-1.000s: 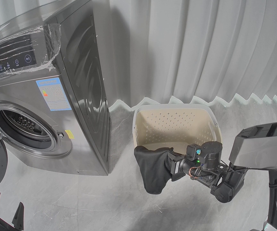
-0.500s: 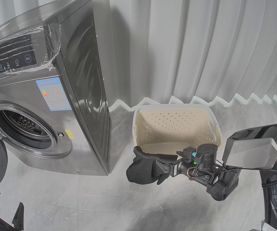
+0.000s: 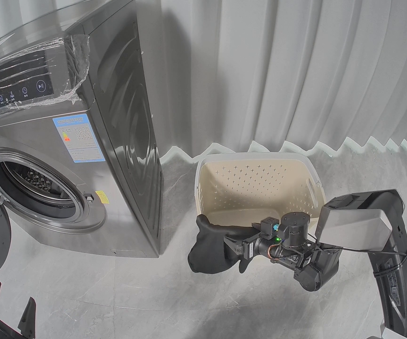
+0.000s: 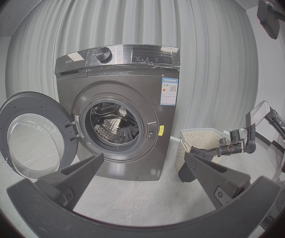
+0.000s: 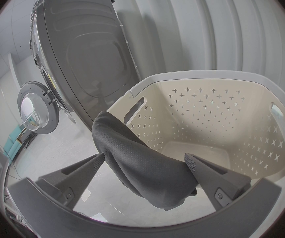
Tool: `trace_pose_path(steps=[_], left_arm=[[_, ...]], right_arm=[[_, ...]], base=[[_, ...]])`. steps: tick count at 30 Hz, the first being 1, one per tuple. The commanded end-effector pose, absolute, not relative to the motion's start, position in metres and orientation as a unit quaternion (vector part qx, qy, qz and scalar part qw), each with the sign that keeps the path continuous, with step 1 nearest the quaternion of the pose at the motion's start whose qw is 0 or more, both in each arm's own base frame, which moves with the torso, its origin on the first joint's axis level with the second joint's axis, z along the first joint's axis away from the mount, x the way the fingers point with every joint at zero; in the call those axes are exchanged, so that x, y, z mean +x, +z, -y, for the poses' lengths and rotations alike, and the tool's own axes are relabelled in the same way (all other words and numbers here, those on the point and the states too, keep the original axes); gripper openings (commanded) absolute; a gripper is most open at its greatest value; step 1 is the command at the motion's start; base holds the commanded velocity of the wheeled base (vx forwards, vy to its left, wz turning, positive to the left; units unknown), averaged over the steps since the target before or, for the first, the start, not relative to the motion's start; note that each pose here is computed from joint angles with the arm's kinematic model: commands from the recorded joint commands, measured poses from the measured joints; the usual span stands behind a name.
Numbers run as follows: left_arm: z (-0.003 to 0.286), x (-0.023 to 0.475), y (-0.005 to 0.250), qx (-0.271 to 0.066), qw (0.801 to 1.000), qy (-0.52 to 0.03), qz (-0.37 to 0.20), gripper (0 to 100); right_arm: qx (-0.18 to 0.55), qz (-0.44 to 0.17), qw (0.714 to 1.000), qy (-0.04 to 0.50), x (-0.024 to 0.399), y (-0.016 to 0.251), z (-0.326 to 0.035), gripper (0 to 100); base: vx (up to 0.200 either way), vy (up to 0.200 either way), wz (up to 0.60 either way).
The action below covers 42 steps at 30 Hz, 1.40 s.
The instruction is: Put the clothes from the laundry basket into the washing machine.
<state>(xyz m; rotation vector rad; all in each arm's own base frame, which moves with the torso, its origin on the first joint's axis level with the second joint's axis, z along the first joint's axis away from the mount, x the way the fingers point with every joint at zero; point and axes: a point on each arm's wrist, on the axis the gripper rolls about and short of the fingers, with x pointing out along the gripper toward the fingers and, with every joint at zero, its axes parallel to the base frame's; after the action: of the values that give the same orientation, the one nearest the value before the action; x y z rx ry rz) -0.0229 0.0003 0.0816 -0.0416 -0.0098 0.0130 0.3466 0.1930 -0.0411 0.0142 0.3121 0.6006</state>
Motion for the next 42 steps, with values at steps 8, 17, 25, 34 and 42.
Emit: trace_pose_path(steps=[8, 17, 25, 34, 42], left_arm=[[0.000, -0.023, 0.077, -0.021, 1.000, 0.006, 0.005, 100], [0.000, -0.023, 0.077, -0.021, 1.000, 0.006, 0.005, 100], [0.000, -0.023, 0.077, -0.021, 1.000, 0.008, 0.005, 100], [0.000, -0.023, 0.077, -0.021, 1.000, 0.008, 0.006, 100], [0.000, -0.023, 0.077, -0.021, 1.000, 0.008, 0.006, 100]], right_arm=[[0.004, -0.144, 0.944, 0.296, 0.353, -0.042, -0.196, 0], [0.006, -0.135, 0.945, 0.297, 0.352, -0.037, -0.195, 0], [0.010, -0.120, 0.945, 0.304, 0.332, -0.012, -0.192, 0], [0.016, -0.107, 0.949, 0.296, 0.324, -0.001, -0.193, 0], [0.062, -0.030, 0.958, 0.278, 0.315, 0.059, -0.201, 0]], base=[[0.000, 0.000, 0.00], [0.000, 0.000, 0.00], [0.000, 0.000, 0.00], [0.000, 0.000, 0.00], [0.000, 0.000, 0.00]])
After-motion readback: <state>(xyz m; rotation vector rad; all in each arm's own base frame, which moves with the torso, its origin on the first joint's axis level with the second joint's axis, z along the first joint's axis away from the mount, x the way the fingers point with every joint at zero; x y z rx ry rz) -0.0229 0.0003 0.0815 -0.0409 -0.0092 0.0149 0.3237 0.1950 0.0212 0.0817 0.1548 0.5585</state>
